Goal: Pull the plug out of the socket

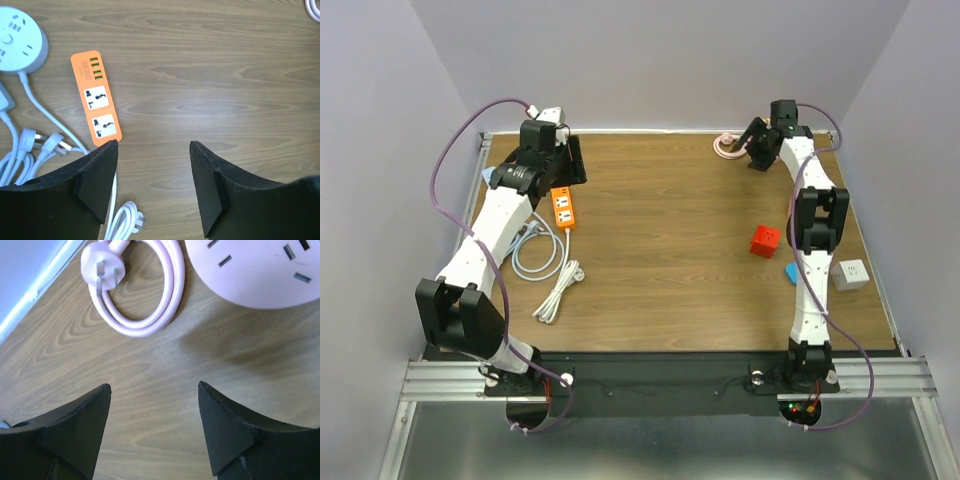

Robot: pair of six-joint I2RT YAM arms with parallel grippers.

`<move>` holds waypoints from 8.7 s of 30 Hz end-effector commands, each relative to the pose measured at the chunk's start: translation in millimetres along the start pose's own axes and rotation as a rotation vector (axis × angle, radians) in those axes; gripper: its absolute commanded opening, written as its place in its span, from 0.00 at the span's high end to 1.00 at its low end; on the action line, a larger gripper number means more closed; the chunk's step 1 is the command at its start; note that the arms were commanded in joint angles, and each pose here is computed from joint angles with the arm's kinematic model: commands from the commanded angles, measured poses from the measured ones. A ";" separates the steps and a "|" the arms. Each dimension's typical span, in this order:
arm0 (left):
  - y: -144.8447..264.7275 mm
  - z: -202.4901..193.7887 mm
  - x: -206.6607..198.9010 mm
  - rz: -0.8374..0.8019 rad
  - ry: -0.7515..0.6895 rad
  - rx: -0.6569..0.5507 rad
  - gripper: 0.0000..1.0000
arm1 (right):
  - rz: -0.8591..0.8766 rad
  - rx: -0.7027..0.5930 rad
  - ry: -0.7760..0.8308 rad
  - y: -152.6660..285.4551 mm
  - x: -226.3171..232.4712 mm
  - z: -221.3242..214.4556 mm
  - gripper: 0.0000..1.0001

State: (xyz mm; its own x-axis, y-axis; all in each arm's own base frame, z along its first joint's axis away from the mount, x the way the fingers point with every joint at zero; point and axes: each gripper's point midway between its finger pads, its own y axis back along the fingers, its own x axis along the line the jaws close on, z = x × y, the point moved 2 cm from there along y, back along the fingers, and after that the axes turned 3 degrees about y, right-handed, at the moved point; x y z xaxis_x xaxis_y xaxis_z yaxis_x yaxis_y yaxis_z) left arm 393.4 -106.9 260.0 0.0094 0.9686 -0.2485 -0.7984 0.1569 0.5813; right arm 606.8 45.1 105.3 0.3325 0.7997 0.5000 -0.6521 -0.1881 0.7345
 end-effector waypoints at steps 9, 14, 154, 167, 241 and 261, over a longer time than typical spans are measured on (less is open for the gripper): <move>-5.1 -43.0 3.7 -0.010 0.077 0.116 0.30 | 0.050 -0.099 -0.196 -41.0 10.8 18.6 0.33; -1.9 -46.6 2.6 -0.017 0.100 0.120 0.30 | -0.013 -0.158 -0.323 -54.5 -1.8 21.7 0.35; -39.2 -210.1 -128.7 -0.780 0.168 0.543 0.96 | 0.109 0.315 1.332 179.6 120.4 -388.9 1.00; -27.1 -219.7 -159.3 -1.011 0.185 0.624 1.00 | 0.377 0.385 1.488 187.5 122.2 -411.8 1.00; -72.3 -176.9 -107.9 -0.606 0.202 0.448 1.00 | 0.019 0.217 0.998 155.6 112.1 -352.1 1.00; -32.5 -213.1 -89.4 -0.640 0.338 0.391 1.00 | -0.035 0.271 0.570 112.4 144.8 -362.0 0.99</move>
State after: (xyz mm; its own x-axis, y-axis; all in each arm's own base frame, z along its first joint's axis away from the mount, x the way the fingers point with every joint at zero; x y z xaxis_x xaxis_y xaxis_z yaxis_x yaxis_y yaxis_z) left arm 286.8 -225.9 67.3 0.0546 0.6664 -0.7436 -0.4035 0.6959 0.5940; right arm 334.2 326.1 99.1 -0.1516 0.9824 0.1095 -0.4669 -0.1688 0.8680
